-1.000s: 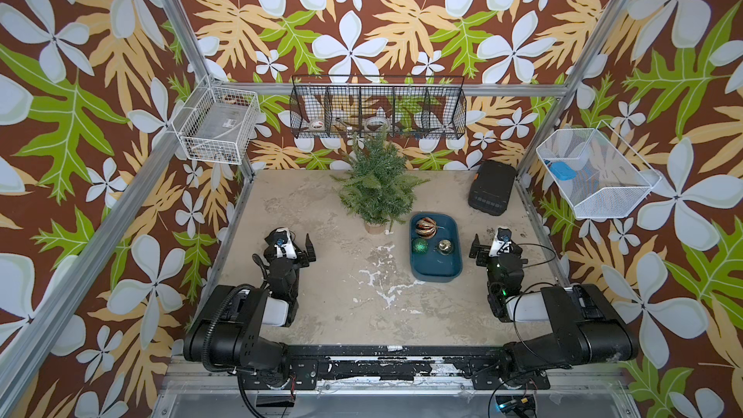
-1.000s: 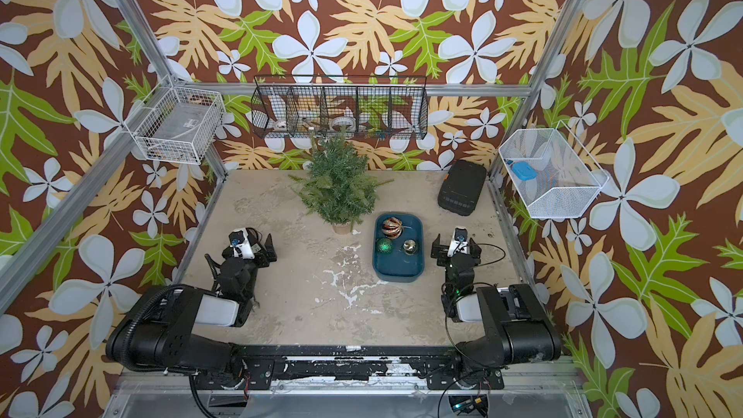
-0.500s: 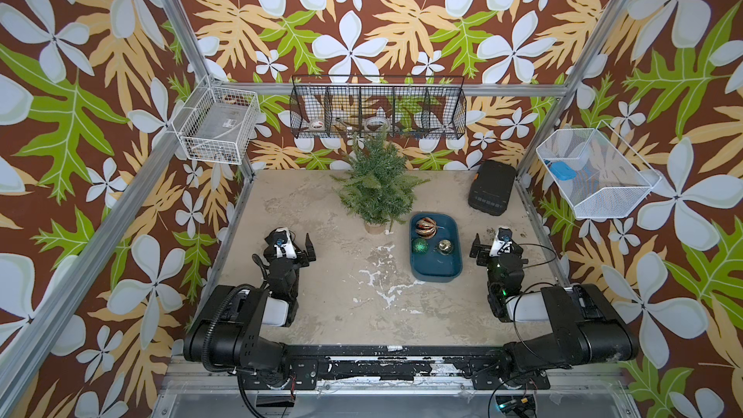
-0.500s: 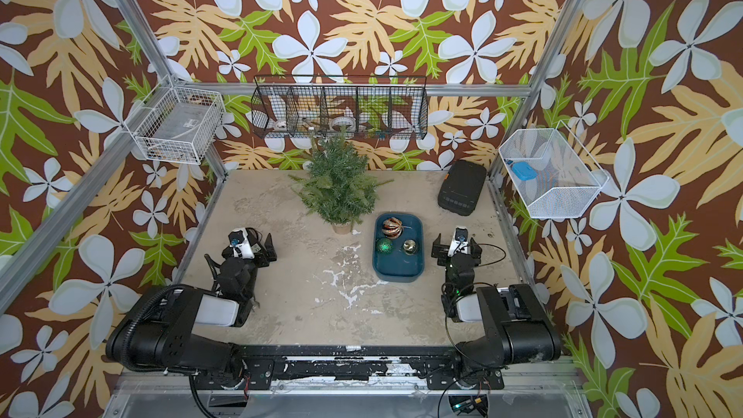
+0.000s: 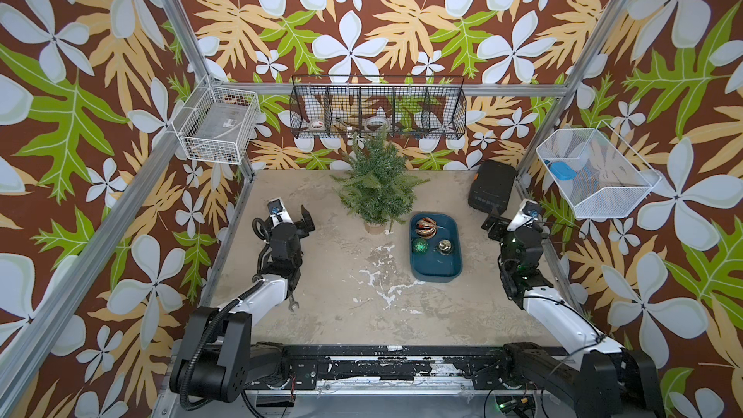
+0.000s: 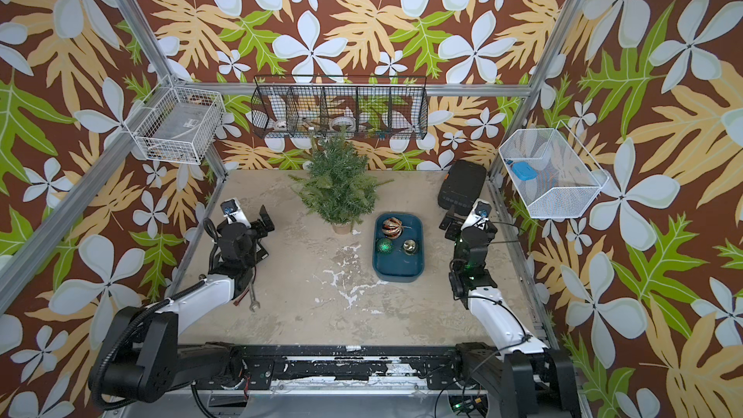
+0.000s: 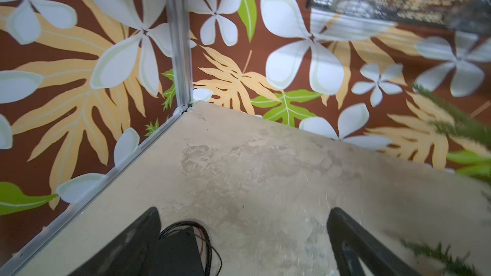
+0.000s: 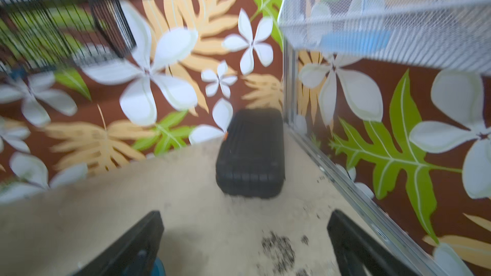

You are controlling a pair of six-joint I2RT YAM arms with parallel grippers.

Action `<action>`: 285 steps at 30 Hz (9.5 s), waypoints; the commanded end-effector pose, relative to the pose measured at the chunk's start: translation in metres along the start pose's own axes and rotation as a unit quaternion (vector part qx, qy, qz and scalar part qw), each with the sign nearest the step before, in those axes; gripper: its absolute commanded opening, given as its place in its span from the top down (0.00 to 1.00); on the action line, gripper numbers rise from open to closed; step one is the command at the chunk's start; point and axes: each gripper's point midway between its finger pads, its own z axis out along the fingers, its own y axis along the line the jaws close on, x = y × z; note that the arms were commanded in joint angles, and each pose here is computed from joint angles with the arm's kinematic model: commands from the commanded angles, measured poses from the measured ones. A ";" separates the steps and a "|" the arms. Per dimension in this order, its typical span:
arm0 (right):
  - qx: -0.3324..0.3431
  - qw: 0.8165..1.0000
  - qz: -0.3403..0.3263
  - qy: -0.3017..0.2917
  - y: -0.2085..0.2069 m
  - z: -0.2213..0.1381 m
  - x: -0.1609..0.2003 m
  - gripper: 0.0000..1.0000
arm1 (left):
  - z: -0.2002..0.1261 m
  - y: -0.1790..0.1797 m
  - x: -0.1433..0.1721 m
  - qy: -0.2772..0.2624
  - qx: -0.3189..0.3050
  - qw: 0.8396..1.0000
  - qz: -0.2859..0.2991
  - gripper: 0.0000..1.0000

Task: Decorate the small christmas tree with ornaments
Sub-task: Pick up an ornament from the container, then hang an ornament on the christmas tree.

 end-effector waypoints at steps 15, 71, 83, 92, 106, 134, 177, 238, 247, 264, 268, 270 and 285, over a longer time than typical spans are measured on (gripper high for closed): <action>-0.129 0.937 0.092 0.311 0.050 -0.048 0.076 0.00 | -0.094 -0.062 0.022 0.231 0.249 0.926 -0.164 0.04; -0.198 0.836 -0.008 0.511 0.169 0.026 0.240 0.07 | -0.199 -0.104 0.057 0.334 0.421 0.823 -0.186 0.09; -0.205 0.833 -0.002 0.513 0.169 0.020 0.241 0.21 | -0.197 -0.103 0.061 0.336 0.417 0.823 -0.188 0.10; -0.222 0.850 -0.001 0.478 0.172 0.009 0.199 0.22 | -0.197 -0.104 0.060 0.336 0.420 0.822 -0.189 0.11; -0.290 0.877 0.014 0.382 0.176 -0.055 0.070 0.23 | -0.204 -0.119 0.023 0.305 0.460 0.808 -0.205 0.15; -0.514 0.790 0.016 0.334 0.241 -0.195 -0.037 0.24 | -0.251 -0.187 -0.030 0.248 0.568 0.752 -0.225 0.21; -0.599 0.733 0.036 0.320 0.241 -0.246 -0.069 0.25 | -0.308 -0.274 -0.043 0.211 0.675 0.678 -0.202 0.81; -0.607 0.754 0.014 0.251 0.298 -0.206 -0.060 0.26 | -0.245 -0.241 -0.066 0.109 0.501 0.857 0.045 1.00; -0.606 0.756 0.015 0.246 0.304 -0.200 -0.060 0.26 | -0.229 -0.238 -0.071 0.102 0.477 0.872 0.047 1.00; -0.590 0.774 0.014 0.228 0.313 -0.184 -0.063 0.26 | -0.210 -0.241 -0.087 0.081 0.453 0.886 0.058 1.00; -0.583 0.780 0.012 0.228 0.314 -0.179 -0.061 0.26 | -0.206 -0.243 -0.089 0.080 0.452 0.886 0.062 1.00; -0.581 0.781 0.012 0.227 0.313 -0.178 -0.061 0.26 | -0.205 -0.245 -0.090 0.079 0.453 0.886 0.063 1.00; -0.570 0.790 0.010 0.225 0.314 -0.170 -0.056 0.26 | -0.197 -0.245 -0.089 0.082 0.451 0.886 0.072 1.00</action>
